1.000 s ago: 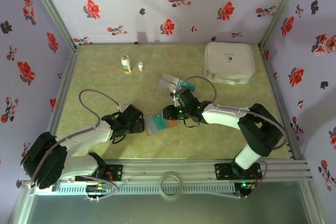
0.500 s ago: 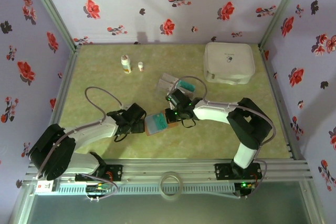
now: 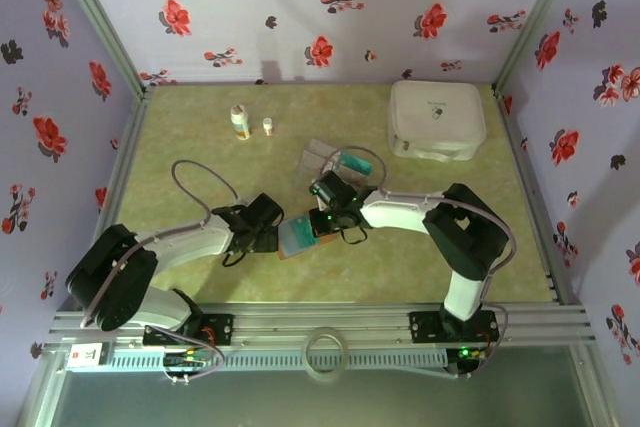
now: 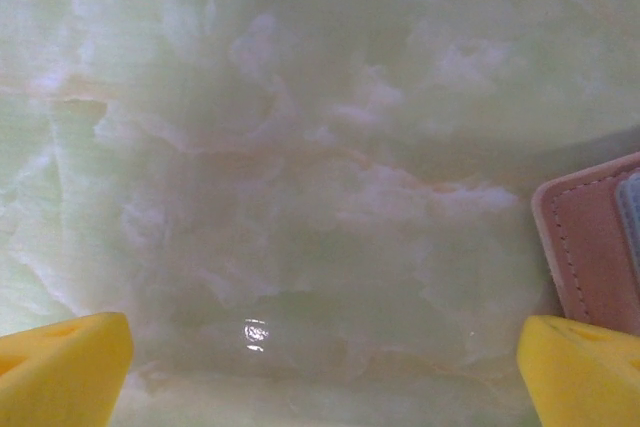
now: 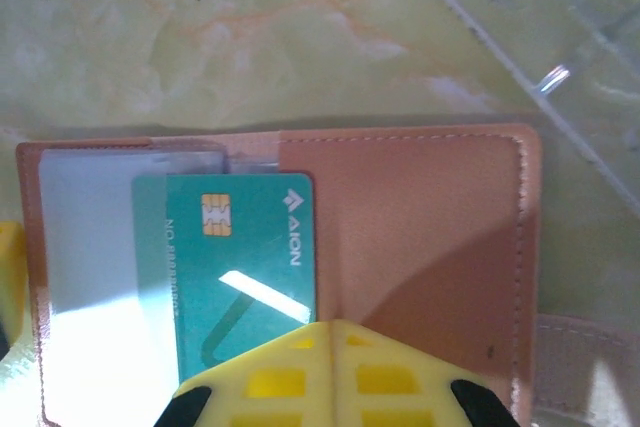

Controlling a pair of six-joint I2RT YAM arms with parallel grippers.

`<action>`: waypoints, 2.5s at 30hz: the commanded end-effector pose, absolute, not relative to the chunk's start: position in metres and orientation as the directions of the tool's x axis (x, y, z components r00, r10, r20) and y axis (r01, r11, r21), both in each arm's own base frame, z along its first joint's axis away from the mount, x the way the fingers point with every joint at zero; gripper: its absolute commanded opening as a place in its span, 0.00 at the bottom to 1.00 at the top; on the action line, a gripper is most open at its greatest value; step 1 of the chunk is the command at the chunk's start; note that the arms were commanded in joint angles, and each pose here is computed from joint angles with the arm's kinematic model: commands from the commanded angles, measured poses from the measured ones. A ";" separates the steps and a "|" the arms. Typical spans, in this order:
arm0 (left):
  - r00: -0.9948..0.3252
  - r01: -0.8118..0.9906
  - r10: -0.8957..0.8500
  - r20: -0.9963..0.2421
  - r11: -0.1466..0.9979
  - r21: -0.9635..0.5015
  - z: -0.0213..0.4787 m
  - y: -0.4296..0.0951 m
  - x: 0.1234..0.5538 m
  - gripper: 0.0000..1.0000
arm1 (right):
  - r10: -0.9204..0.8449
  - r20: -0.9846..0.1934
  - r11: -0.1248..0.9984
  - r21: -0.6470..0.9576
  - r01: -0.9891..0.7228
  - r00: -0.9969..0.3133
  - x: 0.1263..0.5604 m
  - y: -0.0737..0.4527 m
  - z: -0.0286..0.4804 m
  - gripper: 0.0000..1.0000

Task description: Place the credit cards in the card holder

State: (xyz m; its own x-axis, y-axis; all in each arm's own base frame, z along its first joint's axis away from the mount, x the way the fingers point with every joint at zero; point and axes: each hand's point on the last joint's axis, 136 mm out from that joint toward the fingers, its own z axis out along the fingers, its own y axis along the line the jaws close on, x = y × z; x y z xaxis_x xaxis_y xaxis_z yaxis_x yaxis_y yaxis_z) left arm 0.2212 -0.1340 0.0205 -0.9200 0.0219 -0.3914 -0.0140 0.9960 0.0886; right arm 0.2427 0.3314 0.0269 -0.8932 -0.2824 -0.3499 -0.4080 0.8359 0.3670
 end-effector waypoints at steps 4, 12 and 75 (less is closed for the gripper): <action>-0.920 -0.006 0.045 -0.390 0.992 0.130 0.018 -0.130 0.225 1.00 | -0.316 -0.343 0.832 0.349 -0.432 -0.885 0.237 0.340 0.023 0.03; -0.920 -0.007 0.042 -0.389 0.992 0.123 0.016 -0.131 0.224 1.00 | -0.324 -0.341 0.818 0.368 -0.442 -0.883 0.232 0.353 0.023 0.03; -0.918 -0.046 -0.001 -0.398 0.994 0.104 0.024 -0.117 0.256 1.00 | -0.257 -0.346 0.810 0.433 -0.396 -0.902 0.258 0.377 0.031 0.04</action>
